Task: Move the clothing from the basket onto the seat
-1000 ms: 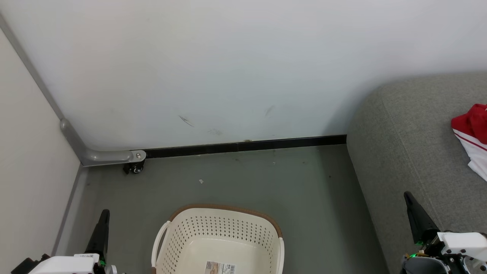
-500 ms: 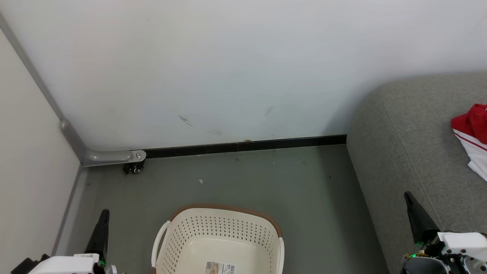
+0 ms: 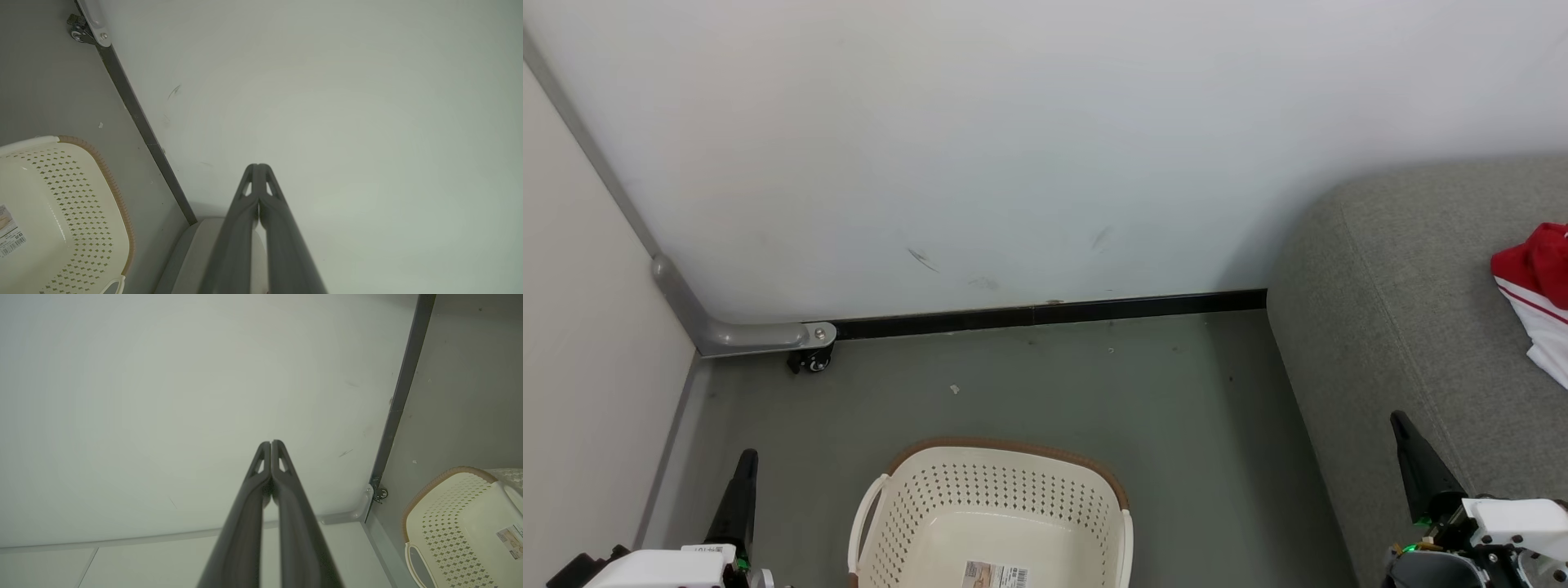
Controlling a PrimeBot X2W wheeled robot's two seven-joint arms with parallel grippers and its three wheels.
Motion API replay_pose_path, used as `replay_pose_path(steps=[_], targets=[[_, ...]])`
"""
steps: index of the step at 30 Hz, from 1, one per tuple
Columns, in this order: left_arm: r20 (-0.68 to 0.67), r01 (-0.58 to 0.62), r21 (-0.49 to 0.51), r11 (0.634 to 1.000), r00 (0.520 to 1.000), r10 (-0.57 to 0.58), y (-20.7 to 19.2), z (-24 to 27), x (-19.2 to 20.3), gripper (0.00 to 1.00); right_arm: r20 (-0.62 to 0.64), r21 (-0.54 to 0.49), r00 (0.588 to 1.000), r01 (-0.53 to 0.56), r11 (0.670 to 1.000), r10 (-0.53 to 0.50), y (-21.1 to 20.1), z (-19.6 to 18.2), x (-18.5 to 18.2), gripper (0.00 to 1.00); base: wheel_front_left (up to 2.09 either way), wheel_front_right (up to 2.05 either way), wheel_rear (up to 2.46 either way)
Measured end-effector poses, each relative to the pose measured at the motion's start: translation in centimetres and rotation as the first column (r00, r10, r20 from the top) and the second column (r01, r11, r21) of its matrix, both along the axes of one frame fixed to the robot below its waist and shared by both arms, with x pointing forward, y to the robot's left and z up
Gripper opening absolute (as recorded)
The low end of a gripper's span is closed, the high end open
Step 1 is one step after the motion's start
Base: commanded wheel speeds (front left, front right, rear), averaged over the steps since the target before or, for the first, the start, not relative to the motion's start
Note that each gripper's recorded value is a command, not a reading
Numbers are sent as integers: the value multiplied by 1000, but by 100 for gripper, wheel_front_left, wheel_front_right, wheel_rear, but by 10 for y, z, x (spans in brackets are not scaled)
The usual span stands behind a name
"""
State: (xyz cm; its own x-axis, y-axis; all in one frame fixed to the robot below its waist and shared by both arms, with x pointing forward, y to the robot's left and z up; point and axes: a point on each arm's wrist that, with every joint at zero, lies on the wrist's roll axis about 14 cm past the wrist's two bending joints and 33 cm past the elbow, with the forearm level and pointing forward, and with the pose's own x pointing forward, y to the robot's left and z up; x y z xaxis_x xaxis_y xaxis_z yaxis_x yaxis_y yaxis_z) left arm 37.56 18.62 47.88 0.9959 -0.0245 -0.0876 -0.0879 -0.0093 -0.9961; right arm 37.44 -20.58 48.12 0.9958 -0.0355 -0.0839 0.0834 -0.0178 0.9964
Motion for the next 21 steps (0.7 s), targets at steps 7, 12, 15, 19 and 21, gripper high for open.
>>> replay_pose_path(steps=[7,12,15,19,21], targets=[[0,0,0,1000,1000,0,0,0,0,0,0,4,1000,-1,1000,1,1,0,0,0,0,0,0],[0,0,0,1000,1000,0,0,0,0,0,0,4,1000,-5,1000,5,1,0,0,0,0,0,0],[0,0,0,1000,1000,0,0,0,0,0,0,5,1000,-5,1000,5,1,0,0,0,0,0,0],[0,0,0,1000,1000,0,0,0,0,0,0,5,1000,-5,1000,5,1,0,0,0,0,0,0],[0,0,0,1000,1000,0,0,0,0,0,0,5,1000,-5,1000,5,1,0,0,0,0,0,0]])
